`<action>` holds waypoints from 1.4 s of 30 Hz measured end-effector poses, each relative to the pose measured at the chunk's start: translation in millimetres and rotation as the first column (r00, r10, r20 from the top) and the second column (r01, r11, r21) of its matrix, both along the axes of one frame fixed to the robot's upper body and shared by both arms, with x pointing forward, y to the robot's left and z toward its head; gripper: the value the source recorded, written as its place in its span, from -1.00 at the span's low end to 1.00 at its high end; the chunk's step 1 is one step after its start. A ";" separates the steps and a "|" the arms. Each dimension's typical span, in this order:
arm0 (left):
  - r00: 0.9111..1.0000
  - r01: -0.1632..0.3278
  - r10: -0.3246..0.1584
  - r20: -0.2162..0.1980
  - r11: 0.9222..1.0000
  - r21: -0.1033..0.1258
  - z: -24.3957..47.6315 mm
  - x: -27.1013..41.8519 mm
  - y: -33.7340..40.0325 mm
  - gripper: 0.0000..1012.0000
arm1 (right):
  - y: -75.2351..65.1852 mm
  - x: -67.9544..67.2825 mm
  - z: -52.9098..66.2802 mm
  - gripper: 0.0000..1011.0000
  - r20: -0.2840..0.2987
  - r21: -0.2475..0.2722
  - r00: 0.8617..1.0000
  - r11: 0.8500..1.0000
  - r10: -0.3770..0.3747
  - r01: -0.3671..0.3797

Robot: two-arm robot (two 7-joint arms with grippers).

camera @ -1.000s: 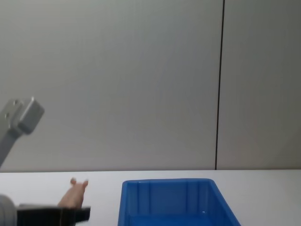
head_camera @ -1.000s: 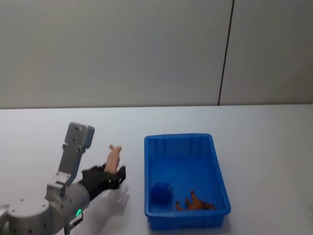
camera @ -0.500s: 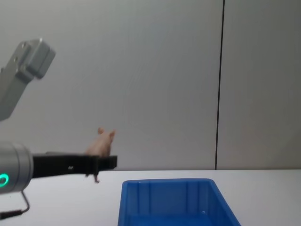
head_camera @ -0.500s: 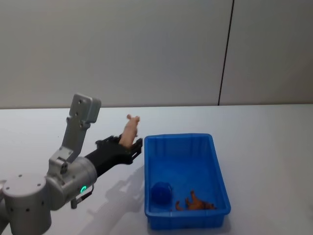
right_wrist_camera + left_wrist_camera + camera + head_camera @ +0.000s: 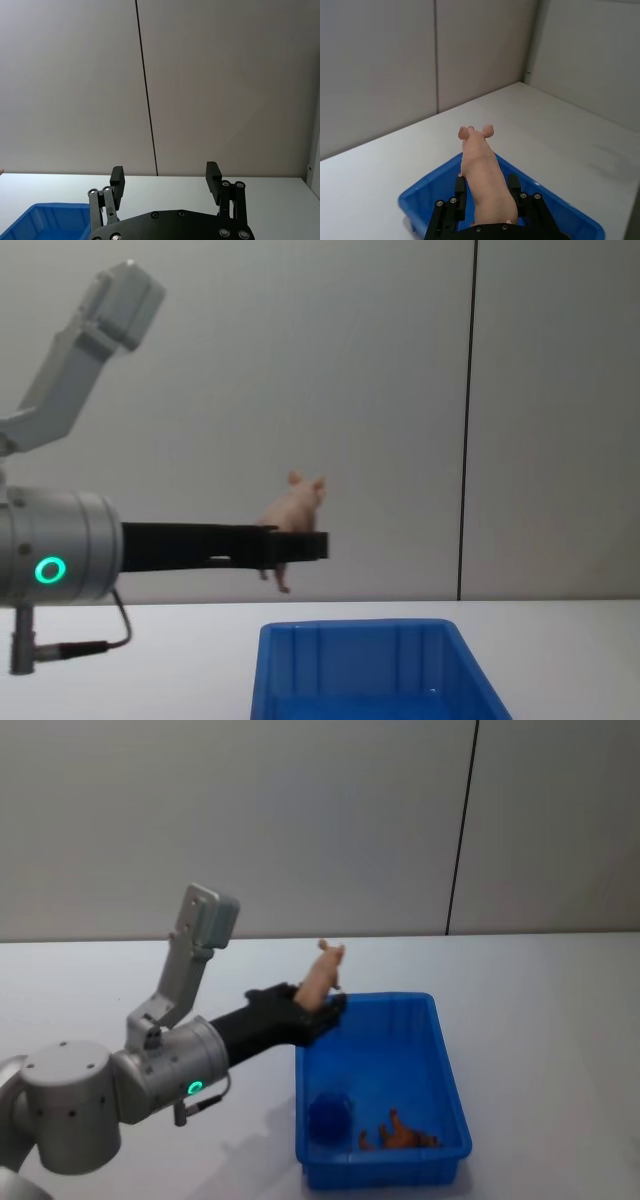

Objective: Pick up the two dolls from the table and place them into the box.

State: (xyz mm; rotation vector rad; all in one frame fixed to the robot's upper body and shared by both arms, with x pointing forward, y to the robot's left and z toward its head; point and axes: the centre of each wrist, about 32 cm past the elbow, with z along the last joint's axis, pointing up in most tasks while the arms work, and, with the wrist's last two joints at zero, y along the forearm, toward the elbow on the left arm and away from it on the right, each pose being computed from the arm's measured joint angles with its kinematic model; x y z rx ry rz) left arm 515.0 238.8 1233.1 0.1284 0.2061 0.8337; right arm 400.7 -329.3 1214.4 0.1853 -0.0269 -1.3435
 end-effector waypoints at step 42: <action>0.983 0.174 -0.174 -0.052 0.985 -0.011 -8.7 19.3 -24.7 0.98 | 0.0 0.0 0.0 0.98 0.000 0.000 1.000 1.000 0.000 0.000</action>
